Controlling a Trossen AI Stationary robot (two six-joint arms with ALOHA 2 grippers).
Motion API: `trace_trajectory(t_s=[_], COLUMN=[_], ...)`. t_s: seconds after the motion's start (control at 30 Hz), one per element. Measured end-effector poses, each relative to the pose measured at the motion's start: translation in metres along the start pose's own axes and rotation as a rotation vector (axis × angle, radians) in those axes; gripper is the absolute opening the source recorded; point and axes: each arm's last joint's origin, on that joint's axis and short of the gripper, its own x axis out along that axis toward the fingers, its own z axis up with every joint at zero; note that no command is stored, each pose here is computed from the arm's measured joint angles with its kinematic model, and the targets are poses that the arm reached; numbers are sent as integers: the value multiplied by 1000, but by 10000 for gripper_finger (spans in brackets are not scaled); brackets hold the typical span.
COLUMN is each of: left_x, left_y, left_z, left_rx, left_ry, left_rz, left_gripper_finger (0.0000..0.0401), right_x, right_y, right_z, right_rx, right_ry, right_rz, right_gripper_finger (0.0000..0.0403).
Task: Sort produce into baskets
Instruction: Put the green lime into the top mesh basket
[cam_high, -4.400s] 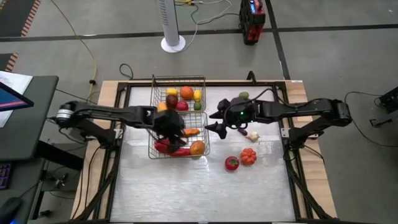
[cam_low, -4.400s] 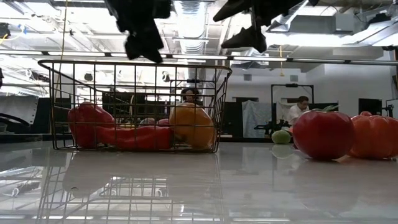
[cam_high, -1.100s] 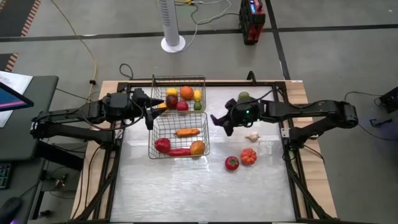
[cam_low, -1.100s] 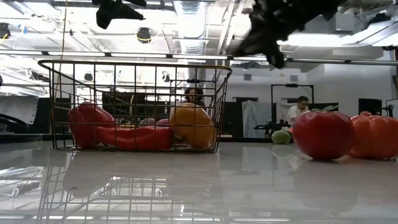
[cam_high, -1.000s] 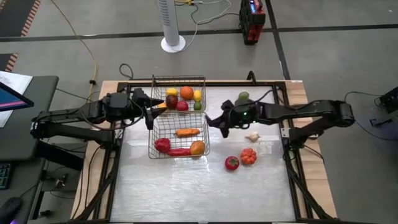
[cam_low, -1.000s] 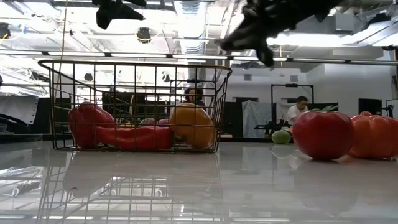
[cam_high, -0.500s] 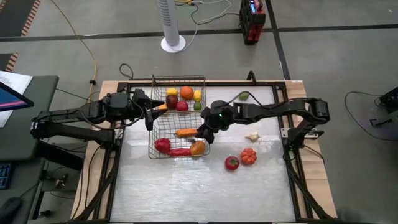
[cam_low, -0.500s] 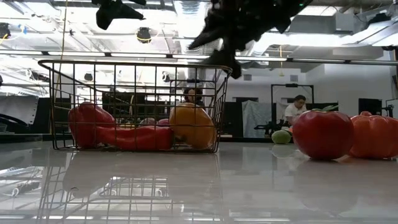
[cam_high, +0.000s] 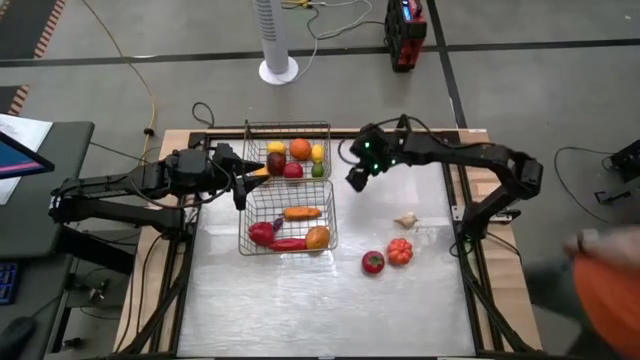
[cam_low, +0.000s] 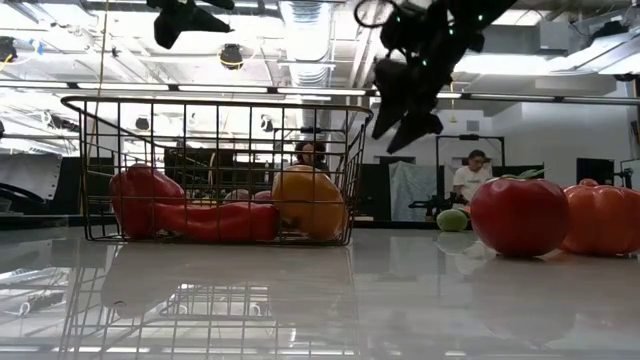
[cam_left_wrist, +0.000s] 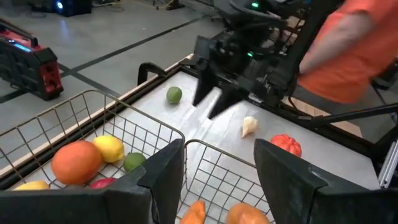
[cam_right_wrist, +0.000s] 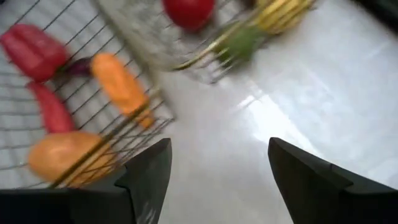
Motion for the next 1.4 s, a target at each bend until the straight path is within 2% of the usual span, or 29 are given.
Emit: trace_trajectory(t_s=[0.2, 0.37, 0.53, 0.7, 0.83, 0.97, 1.4], left_x=[0, -4, -7, -9, -9, -9, -9], left_y=[1, 1, 2, 3, 3, 3, 4], left_z=[-1, -2, -2, -3, -3, -3, -6], left_rx=[2, 1, 19, 26, 26, 38, 31], left_ry=[15, 20, 17, 25, 26, 28, 63], left_rz=[5, 5, 5, 8, 9, 14, 11], left_gripper_finger=[183, 183, 183, 183, 183, 183, 183], right_x=[10, 5, -1, -8, -10, 5, 53], right_y=[-59, -91, -112, -133, -149, -163, -180], right_z=[-6, -13, -14, -15, -18, -28, -41], right_rx=[113, 24, -27, 4, 51, 94, 46], right_ry=[46, 104, 126, 134, 156, 265, 408], right_rz=[-112, -164, -195, -320, -354, -356, -348], right_gripper_finger=[291, 307, 355, 395, 397, 391, 386])
